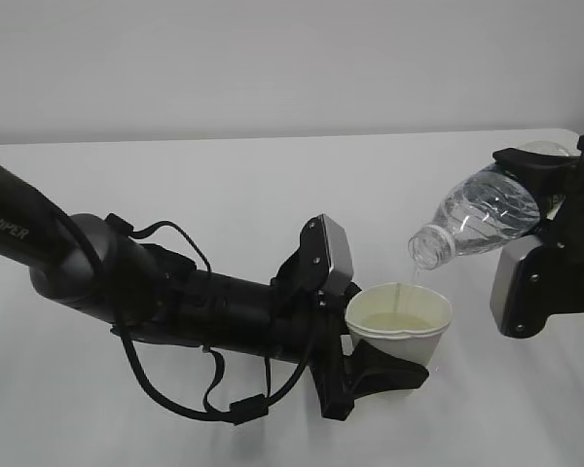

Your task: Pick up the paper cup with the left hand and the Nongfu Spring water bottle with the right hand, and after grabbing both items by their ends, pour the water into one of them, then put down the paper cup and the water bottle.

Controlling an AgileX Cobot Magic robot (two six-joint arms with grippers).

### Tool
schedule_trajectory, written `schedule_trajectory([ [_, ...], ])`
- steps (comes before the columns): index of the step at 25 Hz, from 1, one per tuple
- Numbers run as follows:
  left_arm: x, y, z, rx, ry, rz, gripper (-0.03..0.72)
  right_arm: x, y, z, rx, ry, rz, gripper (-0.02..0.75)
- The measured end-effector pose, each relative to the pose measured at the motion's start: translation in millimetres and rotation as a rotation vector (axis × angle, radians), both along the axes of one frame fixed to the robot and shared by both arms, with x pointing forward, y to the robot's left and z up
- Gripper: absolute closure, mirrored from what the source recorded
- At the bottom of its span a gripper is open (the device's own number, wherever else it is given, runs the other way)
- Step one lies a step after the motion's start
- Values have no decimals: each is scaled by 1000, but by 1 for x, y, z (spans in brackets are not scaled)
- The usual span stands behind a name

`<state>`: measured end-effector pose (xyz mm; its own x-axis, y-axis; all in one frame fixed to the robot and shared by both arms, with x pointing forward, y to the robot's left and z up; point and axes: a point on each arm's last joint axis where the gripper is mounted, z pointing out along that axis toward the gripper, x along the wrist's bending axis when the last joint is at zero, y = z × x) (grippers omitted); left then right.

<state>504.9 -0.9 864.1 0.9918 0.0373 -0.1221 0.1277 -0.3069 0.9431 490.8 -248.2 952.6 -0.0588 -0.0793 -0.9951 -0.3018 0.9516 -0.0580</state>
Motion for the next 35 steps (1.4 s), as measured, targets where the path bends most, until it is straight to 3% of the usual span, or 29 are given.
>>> schedule_trajectory([
  [35,0,0,0,1,0,1,260,0,0,0,-1,-7,5,319],
])
